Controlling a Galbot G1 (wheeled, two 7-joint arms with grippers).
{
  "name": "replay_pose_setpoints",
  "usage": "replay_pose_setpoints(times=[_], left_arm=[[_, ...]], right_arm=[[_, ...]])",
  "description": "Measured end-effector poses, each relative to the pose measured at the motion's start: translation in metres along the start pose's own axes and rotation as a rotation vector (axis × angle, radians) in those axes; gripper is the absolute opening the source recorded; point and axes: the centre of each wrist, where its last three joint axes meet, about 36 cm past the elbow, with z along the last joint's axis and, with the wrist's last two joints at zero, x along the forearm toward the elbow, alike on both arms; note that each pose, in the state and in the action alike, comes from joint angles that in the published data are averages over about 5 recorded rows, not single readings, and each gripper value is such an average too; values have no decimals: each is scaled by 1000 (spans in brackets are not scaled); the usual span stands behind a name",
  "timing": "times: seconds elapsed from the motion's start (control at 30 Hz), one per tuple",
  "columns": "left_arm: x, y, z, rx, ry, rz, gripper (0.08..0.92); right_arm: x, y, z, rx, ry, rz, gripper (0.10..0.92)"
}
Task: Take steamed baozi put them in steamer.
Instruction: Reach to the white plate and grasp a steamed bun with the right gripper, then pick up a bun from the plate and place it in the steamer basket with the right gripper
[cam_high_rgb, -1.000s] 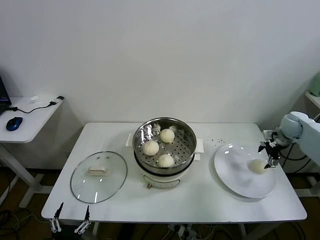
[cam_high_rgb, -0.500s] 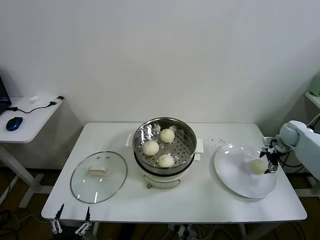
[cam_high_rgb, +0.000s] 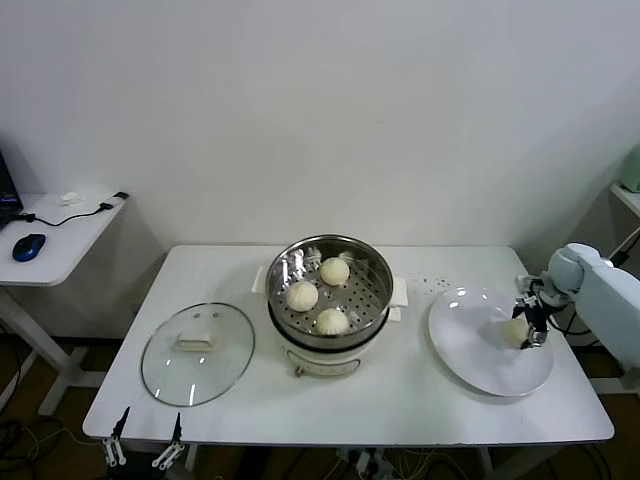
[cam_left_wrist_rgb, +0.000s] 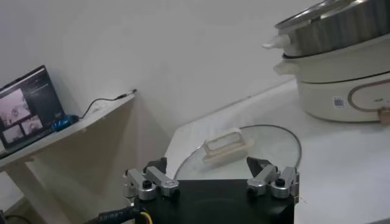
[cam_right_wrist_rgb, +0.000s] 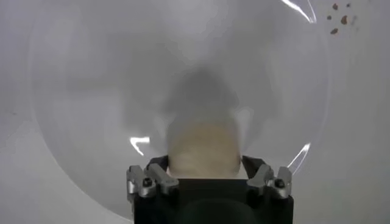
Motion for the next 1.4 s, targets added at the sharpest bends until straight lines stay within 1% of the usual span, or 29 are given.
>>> replay_pose_setpoints(times=[0.13,0.3,0.53,0.67,0.87,1.1,1.27,1.4], left_arm=[[0,0,0,0,-1,0,823],[0,-1,0,0,-2,2,823],[0,-1,0,1,-4,2,823],[0,-1,-1,6,-8,1,823],[-1,-3,-2,20,-24,5,823],[-6,-7,-7,48,-55,10,823],[-11,-8,-11,61,-76,14,823],[-14,-9,-13,68,-90,17,823]], right_arm=[[3,-3,0,-5,0,-5,668],[7,-5,1,-10,1,-10,613],[17,-9,0,-25,-9,-7,577],[32,-17,-9,-33,-39,14,569],[84,-43,-44,-34,-132,70,576],[166,-71,-114,-2,-260,124,577],[214,-78,-173,35,-325,126,577],[233,-74,-222,74,-346,106,577]])
